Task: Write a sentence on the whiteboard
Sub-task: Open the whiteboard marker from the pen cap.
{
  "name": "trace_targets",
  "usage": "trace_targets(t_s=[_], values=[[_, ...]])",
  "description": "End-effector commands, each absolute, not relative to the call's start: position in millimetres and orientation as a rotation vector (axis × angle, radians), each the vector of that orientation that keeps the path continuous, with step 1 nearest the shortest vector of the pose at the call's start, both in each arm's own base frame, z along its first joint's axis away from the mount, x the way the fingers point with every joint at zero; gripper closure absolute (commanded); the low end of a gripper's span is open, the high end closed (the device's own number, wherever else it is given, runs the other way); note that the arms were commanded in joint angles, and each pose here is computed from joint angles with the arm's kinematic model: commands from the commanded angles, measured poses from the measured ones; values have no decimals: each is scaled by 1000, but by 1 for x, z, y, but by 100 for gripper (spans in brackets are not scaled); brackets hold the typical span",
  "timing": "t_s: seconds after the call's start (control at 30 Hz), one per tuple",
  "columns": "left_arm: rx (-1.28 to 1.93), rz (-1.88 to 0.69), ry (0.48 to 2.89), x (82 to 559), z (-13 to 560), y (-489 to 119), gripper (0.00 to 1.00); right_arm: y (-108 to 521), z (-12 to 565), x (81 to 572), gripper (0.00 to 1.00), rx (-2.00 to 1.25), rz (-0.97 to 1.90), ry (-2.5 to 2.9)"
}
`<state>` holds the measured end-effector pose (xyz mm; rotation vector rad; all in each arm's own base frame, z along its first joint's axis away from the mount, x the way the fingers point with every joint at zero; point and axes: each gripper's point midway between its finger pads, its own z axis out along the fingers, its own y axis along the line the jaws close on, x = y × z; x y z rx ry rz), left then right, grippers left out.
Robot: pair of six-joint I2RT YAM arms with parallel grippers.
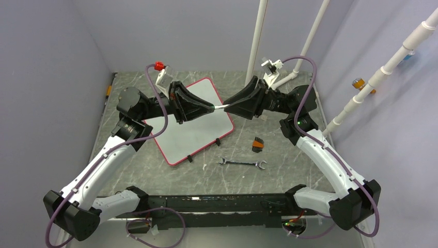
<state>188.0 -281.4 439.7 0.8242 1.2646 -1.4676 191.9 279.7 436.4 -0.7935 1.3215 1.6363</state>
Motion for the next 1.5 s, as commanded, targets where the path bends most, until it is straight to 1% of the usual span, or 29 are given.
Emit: trace_targets(t_s=[0.0,0.33,0.77,0.9,1.07,1.13,1.47], values=[[858,-1430,1235,184,446,-278,100,277,462,185,59,-844,1591,1197],[853,-1419,1243,186,445,-277,100,283,457,185,71,-857,1604,1214],[863,-1412,1247,186,444,-278,100,289,450,185,72,-871,1597,1234],[862,-1416,1250,187,443,-278,100,291,449,186,74,-875,1602,1234],[863,-1417,1250,187,443,-279,100,293,447,185,89,-882,1600,1241],[865,-1415,1250,187,443,-279,100,293,446,186,99,-880,1596,1244],[855,-1405,1239,183,445,-270,100,284,433,184,100,-855,1548,1266]])
